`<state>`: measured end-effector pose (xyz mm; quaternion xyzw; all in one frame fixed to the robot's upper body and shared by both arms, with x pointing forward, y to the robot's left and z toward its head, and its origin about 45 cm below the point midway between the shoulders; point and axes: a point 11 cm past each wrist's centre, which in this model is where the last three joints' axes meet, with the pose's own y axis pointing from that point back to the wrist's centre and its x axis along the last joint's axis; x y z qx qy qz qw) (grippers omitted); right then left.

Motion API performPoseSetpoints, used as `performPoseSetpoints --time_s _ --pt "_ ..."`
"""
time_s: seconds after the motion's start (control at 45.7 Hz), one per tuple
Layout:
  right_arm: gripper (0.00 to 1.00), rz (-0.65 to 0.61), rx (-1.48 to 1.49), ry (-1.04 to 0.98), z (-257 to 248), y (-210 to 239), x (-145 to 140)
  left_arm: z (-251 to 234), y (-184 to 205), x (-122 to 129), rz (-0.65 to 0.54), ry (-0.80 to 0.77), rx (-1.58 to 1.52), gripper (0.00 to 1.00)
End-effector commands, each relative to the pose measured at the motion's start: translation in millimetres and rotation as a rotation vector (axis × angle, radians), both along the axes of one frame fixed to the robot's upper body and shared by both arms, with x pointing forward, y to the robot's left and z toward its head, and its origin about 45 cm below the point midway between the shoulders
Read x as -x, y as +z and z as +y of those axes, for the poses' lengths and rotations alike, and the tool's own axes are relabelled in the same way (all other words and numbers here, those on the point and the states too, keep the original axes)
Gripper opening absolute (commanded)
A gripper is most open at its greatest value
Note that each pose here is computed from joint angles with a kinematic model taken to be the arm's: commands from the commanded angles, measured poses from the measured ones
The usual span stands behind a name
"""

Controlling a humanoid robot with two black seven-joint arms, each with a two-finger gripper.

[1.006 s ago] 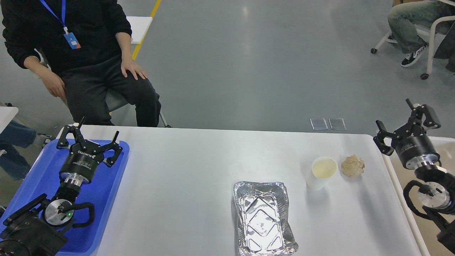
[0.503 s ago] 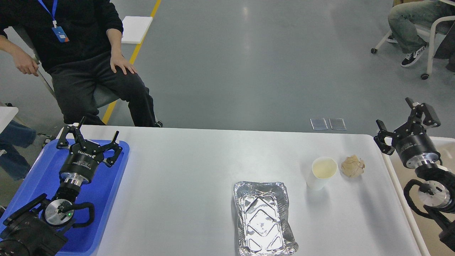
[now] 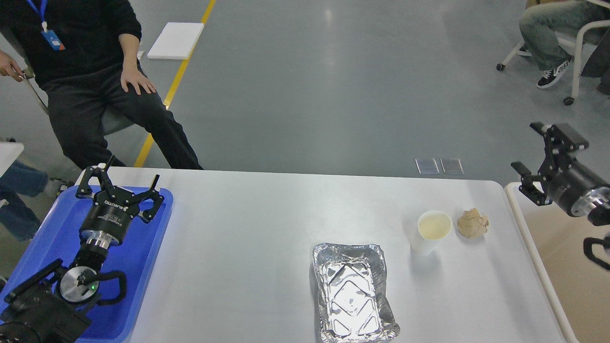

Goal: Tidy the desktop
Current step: 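Swing the right gripper over the table toward the white paper cup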

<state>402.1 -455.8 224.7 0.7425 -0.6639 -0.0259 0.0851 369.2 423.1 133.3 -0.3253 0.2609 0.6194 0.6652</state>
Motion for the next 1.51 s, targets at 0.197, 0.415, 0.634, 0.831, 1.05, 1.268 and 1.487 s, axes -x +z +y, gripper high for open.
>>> performPoseSetpoints --time_s 0.197,0.415,0.634,0.831,1.05,1.268,1.487 --pt "1.0 0.247 0.394 0.374 30.5 29.9 7.0 -0.1 0.1 0.0 -0.001 -0.001 0.001 0.99" --pt "1.0 0.353 0.522 0.628 80.2 37.0 5.3 -0.1 0.1 0.0 -0.001 -0.001 0.001 0.99" --pt "1.0 0.463 0.843 0.904 135.6 78.7 4.9 0.0 -0.5 0.6 0.0 -0.001 0.001 0.99" --pt "1.0 0.41 1.073 0.966 176.4 147.4 -15.8 0.0 0.0 0.0 0.0 0.0 0.0 0.99" --pt "1.0 0.63 1.215 1.084 183.3 160.1 1.0 -0.1 0.1 0.0 -0.001 -0.001 0.001 0.99" --pt "1.0 0.673 1.404 1.183 180.7 150.5 2.7 0.0 0.0 0.0 0.0 0.0 0.0 0.99" --pt "1.0 0.571 1.336 1.132 185.8 180.1 -1.0 -0.1 0.1 0.0 -0.001 -0.001 0.001 0.99"
